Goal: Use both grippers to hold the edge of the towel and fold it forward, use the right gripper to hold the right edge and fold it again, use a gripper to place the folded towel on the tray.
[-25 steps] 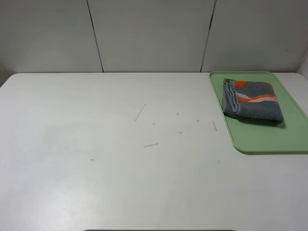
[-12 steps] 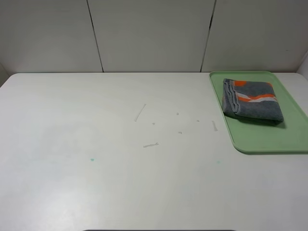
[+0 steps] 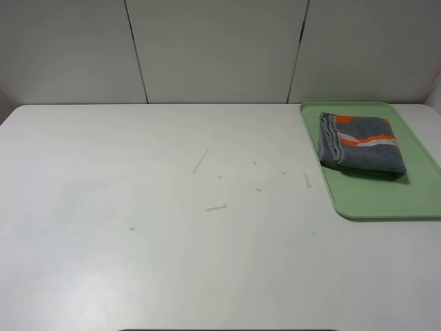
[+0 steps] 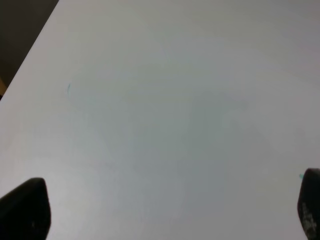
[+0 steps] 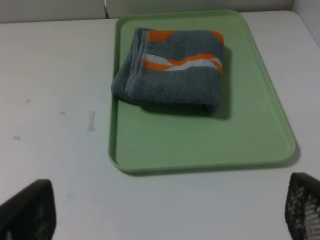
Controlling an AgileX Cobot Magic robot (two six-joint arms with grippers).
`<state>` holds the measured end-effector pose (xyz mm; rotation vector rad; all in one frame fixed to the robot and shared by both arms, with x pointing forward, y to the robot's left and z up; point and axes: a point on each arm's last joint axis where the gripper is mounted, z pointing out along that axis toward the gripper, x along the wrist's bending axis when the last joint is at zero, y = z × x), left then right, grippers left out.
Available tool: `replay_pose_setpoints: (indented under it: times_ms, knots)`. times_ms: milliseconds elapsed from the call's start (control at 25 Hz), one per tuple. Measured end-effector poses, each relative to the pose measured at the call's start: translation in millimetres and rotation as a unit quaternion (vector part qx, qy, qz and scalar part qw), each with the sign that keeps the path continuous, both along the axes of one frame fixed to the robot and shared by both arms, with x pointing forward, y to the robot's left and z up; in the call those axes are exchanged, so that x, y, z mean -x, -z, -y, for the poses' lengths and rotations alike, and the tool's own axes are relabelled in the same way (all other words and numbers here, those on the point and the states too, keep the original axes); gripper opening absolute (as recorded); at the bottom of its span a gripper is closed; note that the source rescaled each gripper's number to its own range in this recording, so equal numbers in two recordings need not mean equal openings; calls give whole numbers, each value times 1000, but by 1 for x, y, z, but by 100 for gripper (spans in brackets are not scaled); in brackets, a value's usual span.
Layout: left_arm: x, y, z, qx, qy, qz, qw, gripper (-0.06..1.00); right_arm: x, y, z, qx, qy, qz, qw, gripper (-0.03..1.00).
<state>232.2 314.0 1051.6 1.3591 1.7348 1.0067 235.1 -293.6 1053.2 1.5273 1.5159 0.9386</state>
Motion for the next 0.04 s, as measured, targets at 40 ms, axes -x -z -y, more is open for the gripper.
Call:
replay_pose_setpoints:
  times_ms: [40]
  knots:
    - [0, 0, 0, 0, 0, 0, 1000, 100, 0, 0, 0, 0, 0, 0, 1000, 100]
